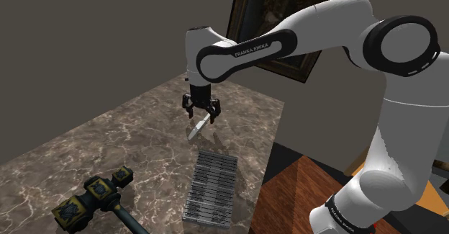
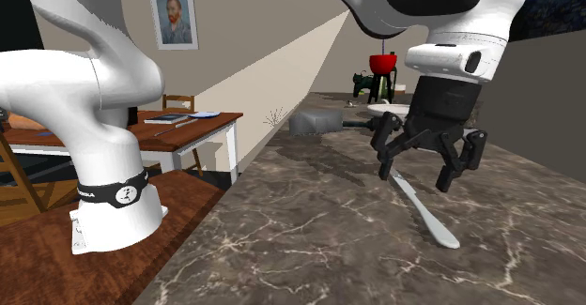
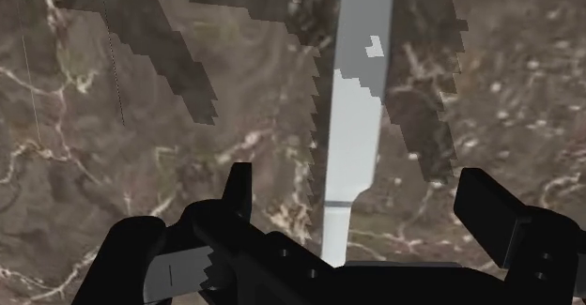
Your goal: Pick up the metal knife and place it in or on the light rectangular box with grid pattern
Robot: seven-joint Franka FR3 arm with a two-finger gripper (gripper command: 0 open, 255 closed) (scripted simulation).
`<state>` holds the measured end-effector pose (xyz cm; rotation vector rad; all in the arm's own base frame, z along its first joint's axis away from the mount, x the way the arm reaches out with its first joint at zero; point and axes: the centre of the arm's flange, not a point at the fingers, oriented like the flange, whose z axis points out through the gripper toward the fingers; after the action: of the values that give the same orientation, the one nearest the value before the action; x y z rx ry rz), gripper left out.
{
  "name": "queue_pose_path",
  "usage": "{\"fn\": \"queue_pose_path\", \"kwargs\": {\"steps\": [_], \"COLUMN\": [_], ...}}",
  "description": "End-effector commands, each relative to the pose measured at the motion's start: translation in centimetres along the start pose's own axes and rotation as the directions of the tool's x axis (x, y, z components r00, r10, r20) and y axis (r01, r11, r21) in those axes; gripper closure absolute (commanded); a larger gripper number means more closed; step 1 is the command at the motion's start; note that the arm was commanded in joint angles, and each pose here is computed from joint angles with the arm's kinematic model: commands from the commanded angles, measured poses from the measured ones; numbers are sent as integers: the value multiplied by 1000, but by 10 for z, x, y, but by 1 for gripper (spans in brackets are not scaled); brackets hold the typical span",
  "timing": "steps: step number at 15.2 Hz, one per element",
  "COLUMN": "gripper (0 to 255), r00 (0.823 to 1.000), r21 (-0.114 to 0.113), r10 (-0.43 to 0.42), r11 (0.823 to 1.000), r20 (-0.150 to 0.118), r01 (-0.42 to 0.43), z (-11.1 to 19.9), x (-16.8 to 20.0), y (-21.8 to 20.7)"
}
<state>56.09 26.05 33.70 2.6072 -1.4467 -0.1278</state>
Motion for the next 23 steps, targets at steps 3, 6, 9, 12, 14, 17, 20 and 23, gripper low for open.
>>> {"fn": "queue_pose_path", "kwargs": {"steps": [3, 6, 9, 12, 14, 17, 20, 23], "gripper": [0, 255, 255, 255, 255, 255, 255, 255], "r00": [1000, 1000, 1000, 1000, 1000, 1000, 1000, 1000], "r21": [0, 0, 0, 0, 0, 0, 0, 0], "r10": [0, 0, 0, 0, 0, 0, 0, 0], "r11": [1000, 1000, 1000, 1000, 1000, 1000, 1000, 1000], "r20": [0, 0, 0, 0, 0, 0, 0, 0], "r01": [0, 0, 0, 0, 0, 0, 0, 0], "z": [0, 0, 0, -1, -5, -21, -36, -52], "x": [0, 0, 0, 0, 0, 0, 0, 0], "y": [0, 0, 1, 0, 1, 4, 7, 9]}}
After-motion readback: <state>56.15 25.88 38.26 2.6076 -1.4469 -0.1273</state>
